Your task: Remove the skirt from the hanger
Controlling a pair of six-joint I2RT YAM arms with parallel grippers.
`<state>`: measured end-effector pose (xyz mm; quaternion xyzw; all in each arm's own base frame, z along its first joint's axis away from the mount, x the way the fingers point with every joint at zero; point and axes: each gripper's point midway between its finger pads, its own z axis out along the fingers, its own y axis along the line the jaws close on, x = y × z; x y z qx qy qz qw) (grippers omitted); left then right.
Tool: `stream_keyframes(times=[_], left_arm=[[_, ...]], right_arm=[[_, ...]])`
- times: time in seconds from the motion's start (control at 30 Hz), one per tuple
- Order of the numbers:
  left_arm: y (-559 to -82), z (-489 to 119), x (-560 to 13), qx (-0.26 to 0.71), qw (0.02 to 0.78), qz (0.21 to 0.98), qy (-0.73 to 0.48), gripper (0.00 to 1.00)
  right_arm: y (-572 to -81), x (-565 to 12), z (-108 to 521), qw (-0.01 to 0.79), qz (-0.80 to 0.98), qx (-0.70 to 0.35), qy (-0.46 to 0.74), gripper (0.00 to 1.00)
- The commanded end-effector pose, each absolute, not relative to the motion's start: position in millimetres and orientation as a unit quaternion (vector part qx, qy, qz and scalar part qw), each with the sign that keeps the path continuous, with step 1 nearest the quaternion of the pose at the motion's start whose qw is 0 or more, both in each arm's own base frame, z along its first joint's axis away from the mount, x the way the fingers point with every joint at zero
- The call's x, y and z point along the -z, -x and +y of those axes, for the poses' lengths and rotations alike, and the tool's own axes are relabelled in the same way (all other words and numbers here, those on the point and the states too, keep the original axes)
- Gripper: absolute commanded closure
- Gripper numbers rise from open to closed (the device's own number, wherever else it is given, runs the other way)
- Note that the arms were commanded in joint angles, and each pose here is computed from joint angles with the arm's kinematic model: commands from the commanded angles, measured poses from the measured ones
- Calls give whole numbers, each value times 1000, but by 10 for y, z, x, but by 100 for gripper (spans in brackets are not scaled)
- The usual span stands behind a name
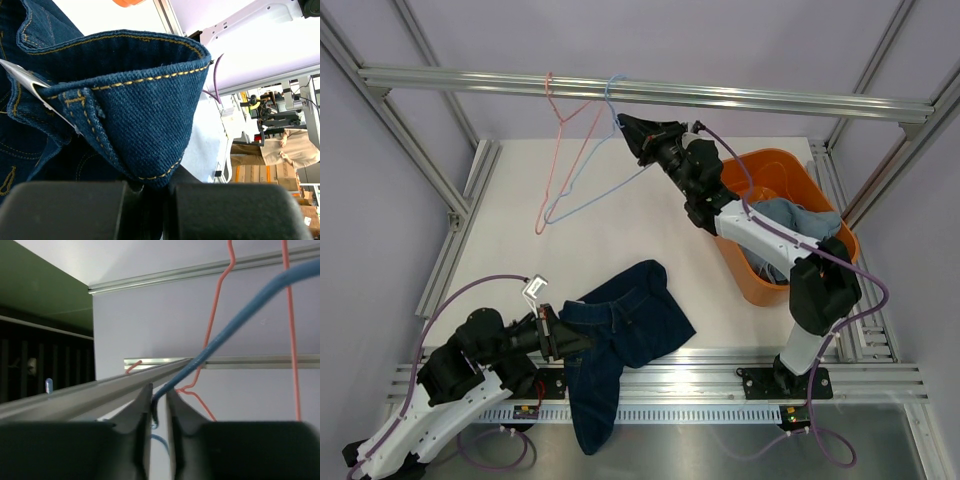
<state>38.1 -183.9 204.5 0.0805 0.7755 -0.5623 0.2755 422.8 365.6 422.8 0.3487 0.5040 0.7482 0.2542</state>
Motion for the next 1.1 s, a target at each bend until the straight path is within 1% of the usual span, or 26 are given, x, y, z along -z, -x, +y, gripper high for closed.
stream_keyframes(times=[0.0,0.03,0.1,0.13,0.17,0.2,0.23,0.3,0.33,0.37,0.43,0.57,0.6,0.67,0.7,0.73,0.8,0.83,0.87,0.9,0.93,0.97,1.03,1.07], left_arm=[[-329,-1843,-2331,600,299,736,-95,100],[-327,-1851,-2354,602,298,734,-96,100],[-329,-1886,-2432,609,296,729,-100,100],[-326,-1897,-2485,612,295,726,-102,100],[-317,-1915,-2554,619,297,719,-107,100],[-315,-1925,-2595,622,297,716,-110,100],[-310,-1927,-2664,626,299,711,-112,100],[-306,-1970,-2775,637,300,700,-121,100],[-301,-1980,-2811,640,299,697,-124,100],[-300,-2001,-2874,645,301,691,-130,100],[-302,-2019,-2891,644,298,691,-134,100],[-335,-2061,-2816,640,287,701,-128,100],[-351,-2082,-2726,638,281,706,-125,100],[-421,-2104,-2593,630,280,717,-108,100],[-465,-2115,-2502,622,278,726,-97,100],[-515,-2144,-2332,611,268,740,-85,100],[-618,-2182,-2128,593,264,758,-65,100],[-670,-2217,-1894,574,247,779,-53,100],[-748,-2231,-1800,562,252,787,-40,100],[-805,-2235,-1688,548,252,797,-30,100],[-859,-2232,-1586,533,251,808,-18,100],[-972,-2220,-1401,502,253,827,7,100],[-1079,-2231,-1303,483,258,836,24,100],[-1185,-2238,-1244,465,265,844,43,100]], right_arm=[[-4194,-4200,3508,267,502,-745,-348,72],[-4137,-4246,3481,281,506,-743,-337,61],[-4066,-4166,3477,287,527,-730,-326,45],[-3978,-4246,3443,300,531,-729,-311,33],[-3958,-4173,3417,304,539,-721,-312,27],[-3871,-4262,3351,312,538,-720,-307,21],[-3836,-4258,3311,323,544,-713,-302,14],[-3777,-4194,3247,334,560,-696,-301,6],[-3658,-4320,3171,350,558,-696,-285,3],[-3663,-4275,3092,365,558,-684,-296,1],[-3498,-4400,2921,394,560,-671,-285,1],[-3265,-4420,2581,447,578,-623,-280,0],[-3215,-4257,2516,445,608,-592,-287,1],[-3037,-4306,2281,478,623,-554,-277,1],[-2889,-4166,2150,476,655,-519,-273,0],[-2822,-4119,2052,497,672,-487,-252,1],[-2617,-4033,1860,507,695,-452,-234,0],[-2556,-3972,1803,520,712,-426,-203,0],[-2483,-4004,1768,523,719,-419,-187,1],[-2394,-3809,1711,504,752,-386,-175,1],[-2332,-3739,1695,499,770,-368,-150,1],[-2246,-3679,1744,481,784,-371,-127,1],[-2131,-3338,1762,436,826,-343,-105,1],[-2040,-3072,1841,401,847,-340,-83,1]])
